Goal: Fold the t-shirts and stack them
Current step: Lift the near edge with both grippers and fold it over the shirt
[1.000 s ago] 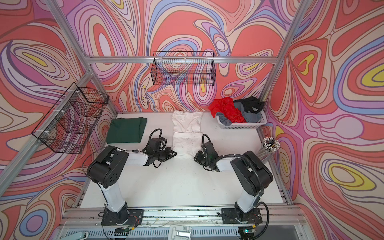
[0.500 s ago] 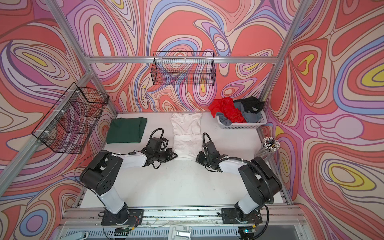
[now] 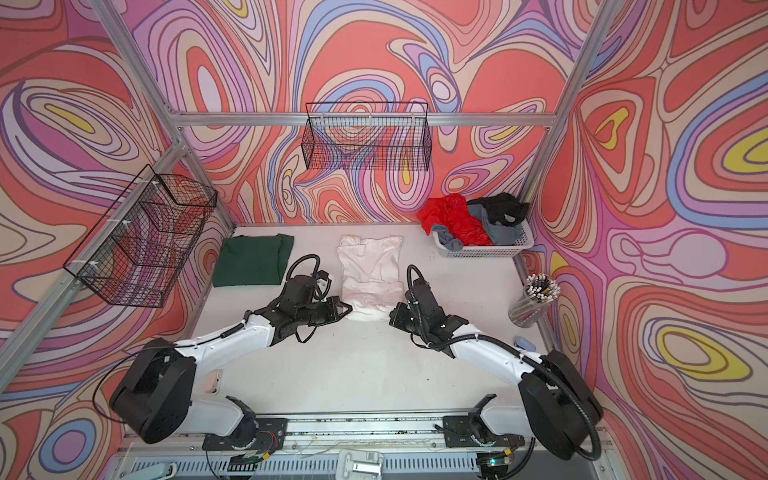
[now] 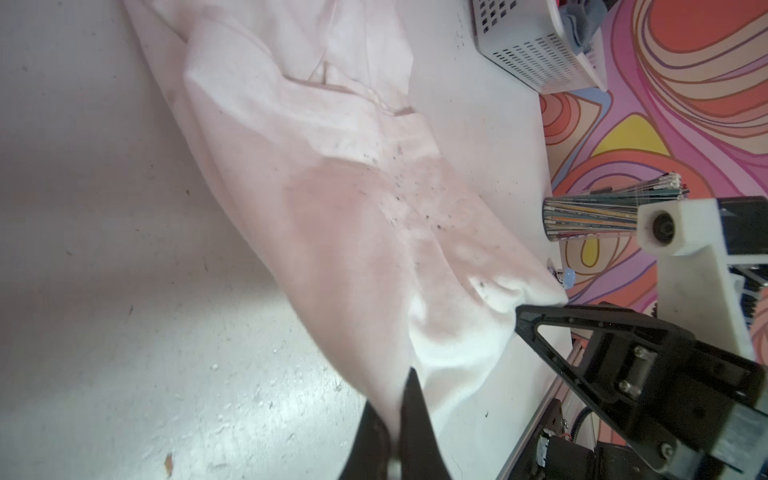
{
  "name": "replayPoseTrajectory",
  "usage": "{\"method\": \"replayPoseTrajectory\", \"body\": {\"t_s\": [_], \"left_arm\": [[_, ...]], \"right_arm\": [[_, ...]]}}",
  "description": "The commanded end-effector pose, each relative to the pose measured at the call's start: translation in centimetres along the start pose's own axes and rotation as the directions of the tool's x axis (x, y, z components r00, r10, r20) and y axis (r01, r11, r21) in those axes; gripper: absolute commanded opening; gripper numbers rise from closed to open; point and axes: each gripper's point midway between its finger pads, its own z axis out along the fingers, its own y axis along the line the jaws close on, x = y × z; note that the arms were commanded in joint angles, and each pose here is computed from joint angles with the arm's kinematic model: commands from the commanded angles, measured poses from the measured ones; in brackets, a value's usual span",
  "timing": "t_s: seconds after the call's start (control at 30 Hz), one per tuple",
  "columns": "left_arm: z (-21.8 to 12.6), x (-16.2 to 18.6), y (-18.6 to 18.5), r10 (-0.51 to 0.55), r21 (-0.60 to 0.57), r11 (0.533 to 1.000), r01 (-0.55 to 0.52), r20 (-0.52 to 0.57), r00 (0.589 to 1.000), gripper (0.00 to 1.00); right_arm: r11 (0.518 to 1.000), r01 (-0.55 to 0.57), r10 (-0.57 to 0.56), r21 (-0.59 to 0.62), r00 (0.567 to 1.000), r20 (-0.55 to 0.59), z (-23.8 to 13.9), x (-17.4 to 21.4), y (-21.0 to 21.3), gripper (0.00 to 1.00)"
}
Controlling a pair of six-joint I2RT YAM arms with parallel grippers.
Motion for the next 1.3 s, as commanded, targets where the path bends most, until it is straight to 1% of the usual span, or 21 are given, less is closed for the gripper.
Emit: {"method": "replayPoseTrajectory", "body": {"t_s": [0.0,0.13,0.27,0.37,0.43,0.5,0.57,0.67,0.77,0.9,1.07,1.17,1.27], "left_arm": [[-1.6,1.5,0.9,0.022,-0.063,0.998,-0.022,-0.007,1.000,0.00],[-3.6,3.2,0.6,0.031,-0.057,0.998,-0.030,0.008,0.999,0.00],[-5.6,4.9,0.6,0.037,-0.074,0.997,-0.035,0.018,0.999,0.00],[-7.2,6.0,0.3,0.060,-0.081,0.995,-0.057,0.036,0.998,0.00],[-7.9,6.4,1.4,0.064,-0.120,0.991,-0.058,0.049,0.997,0.00],[-8.6,5.9,2.2,0.067,-0.164,0.985,-0.052,0.090,0.994,0.00],[-8.9,5.4,1.7,0.074,-0.146,0.988,-0.056,0.116,0.990,0.00],[-8.6,5.1,1.3,0.066,-0.137,0.989,-0.049,0.119,0.991,0.00],[-8.0,4.8,1.4,0.060,-0.154,0.987,-0.043,0.111,0.992,0.00],[-7.5,3.9,1.0,0.057,-0.174,0.984,-0.037,0.115,0.992,0.00],[-8.0,2.0,-0.1,0.082,-0.191,0.980,-0.050,0.161,0.983,0.00],[-8.3,1.1,-0.2,0.096,-0.222,0.973,-0.056,0.177,0.980,0.00],[-8.3,0.6,-0.2,0.108,-0.249,0.967,-0.061,0.182,0.977,0.00]], "right_arm": [[1.000,-0.001,0.000,0.031,1.000,0.031,-1.6,0.9,-0.8,0.00],[1.000,0.021,-0.020,-0.022,0.999,0.050,-3.3,1.9,0.9,0.00],[0.997,0.065,-0.063,-0.045,0.997,0.052,-4.5,3.1,2.9,0.00],[0.994,0.101,-0.099,-0.031,0.994,0.055,-5.1,4.1,4.1,0.00],[0.993,0.115,-0.115,-0.007,0.991,0.076,-5.1,4.2,4.1,0.00],[0.995,0.099,-0.101,0.026,0.992,0.082,-4.6,4.2,3.4,0.00],[0.996,0.090,-0.093,0.028,0.992,0.085,-4.1,4.1,3.7,0.00],[0.996,0.093,-0.093,0.005,0.992,0.087,-3.8,3.9,4.7,0.00],[0.995,0.096,-0.096,0.012,0.989,0.109,-3.9,3.2,5.1,0.00],[0.990,0.133,-0.137,0.035,0.982,0.132,-4.1,2.2,6.1,0.00],[0.983,0.169,-0.178,0.072,0.972,0.155,-4.0,0.8,7.2,0.00],[0.987,0.146,-0.155,0.069,0.976,0.154,-3.6,-0.3,7.3,0.00],[0.993,0.114,-0.117,0.030,0.985,0.128,-2.9,-1.1,7.4,0.00]]}}
